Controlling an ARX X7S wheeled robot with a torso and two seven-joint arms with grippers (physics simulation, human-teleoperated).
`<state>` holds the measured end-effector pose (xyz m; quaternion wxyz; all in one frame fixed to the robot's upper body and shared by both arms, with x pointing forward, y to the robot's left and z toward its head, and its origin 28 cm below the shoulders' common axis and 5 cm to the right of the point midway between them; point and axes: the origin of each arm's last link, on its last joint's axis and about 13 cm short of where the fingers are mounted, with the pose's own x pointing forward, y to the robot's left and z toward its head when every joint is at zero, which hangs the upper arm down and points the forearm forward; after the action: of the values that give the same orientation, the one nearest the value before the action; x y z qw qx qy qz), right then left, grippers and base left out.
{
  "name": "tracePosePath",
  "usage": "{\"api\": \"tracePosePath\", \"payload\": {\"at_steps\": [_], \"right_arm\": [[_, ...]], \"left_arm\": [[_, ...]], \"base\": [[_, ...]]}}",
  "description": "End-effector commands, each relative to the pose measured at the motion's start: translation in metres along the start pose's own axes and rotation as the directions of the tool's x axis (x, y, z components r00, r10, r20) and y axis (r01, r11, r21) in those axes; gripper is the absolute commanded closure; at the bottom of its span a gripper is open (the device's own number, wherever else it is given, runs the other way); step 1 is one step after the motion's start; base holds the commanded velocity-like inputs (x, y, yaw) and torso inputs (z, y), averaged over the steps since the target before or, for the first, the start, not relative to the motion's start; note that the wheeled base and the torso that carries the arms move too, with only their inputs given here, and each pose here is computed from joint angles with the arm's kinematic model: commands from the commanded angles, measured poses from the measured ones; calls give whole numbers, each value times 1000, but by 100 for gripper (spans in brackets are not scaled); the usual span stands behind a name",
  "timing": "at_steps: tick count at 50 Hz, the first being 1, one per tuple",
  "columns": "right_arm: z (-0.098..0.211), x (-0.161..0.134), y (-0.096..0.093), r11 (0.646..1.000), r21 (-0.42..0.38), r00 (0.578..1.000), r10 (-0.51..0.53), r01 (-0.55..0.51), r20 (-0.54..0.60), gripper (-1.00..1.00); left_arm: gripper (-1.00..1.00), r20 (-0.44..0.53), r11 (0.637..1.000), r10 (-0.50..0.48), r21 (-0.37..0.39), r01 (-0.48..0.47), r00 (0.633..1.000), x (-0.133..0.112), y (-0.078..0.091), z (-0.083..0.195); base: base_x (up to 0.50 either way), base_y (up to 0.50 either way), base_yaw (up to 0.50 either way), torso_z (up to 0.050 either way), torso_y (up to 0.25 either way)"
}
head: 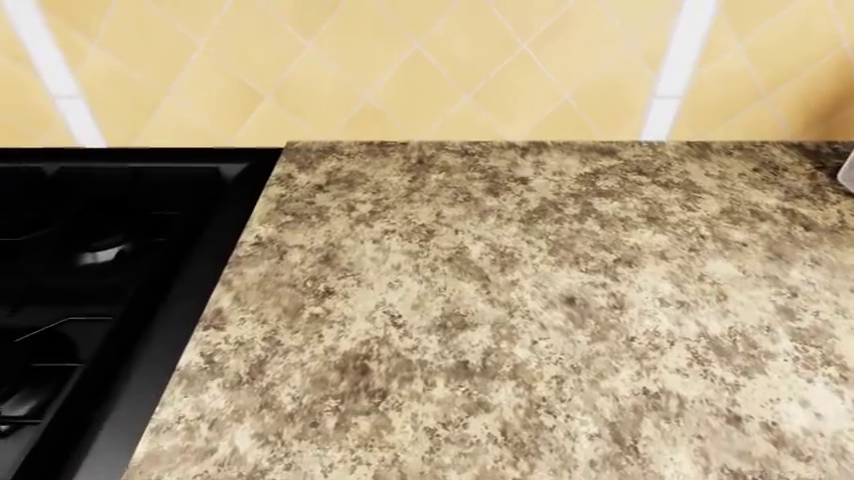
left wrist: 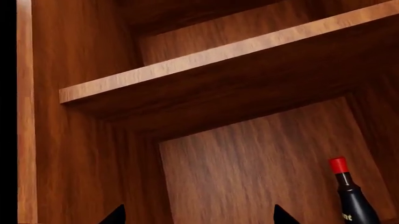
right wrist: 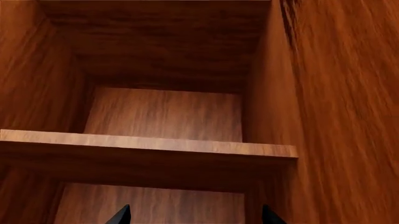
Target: Pick and place the shaker into the drawer. Then close the cabinet.
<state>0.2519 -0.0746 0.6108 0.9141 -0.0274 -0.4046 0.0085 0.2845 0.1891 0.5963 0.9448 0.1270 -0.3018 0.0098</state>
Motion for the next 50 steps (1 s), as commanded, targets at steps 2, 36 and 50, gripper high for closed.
{"api": "tracePosePath", "payload": {"at_steps": [2, 36, 50], "right_arm": [[3, -1, -1, 1000, 1, 1000, 3, -3, 4, -100], [12, -3, -1, 1000, -15, 1000, 5, -5, 6, -100], [13, -8, -5, 997, -71, 993, 0, -8, -116, -100]], "left_arm": [[-100, 3, 1000, 0, 0, 0, 1000, -1, 0, 2], [-100, 13, 1000, 10, -5, -10, 1000, -5, 4, 8], [-100, -176, 983, -94, -175, 63, 980, -15, -3, 2]], "base": [[162, 0, 0, 0, 8], [114, 0, 0, 0, 0], [0, 0, 0, 0, 0]]}}
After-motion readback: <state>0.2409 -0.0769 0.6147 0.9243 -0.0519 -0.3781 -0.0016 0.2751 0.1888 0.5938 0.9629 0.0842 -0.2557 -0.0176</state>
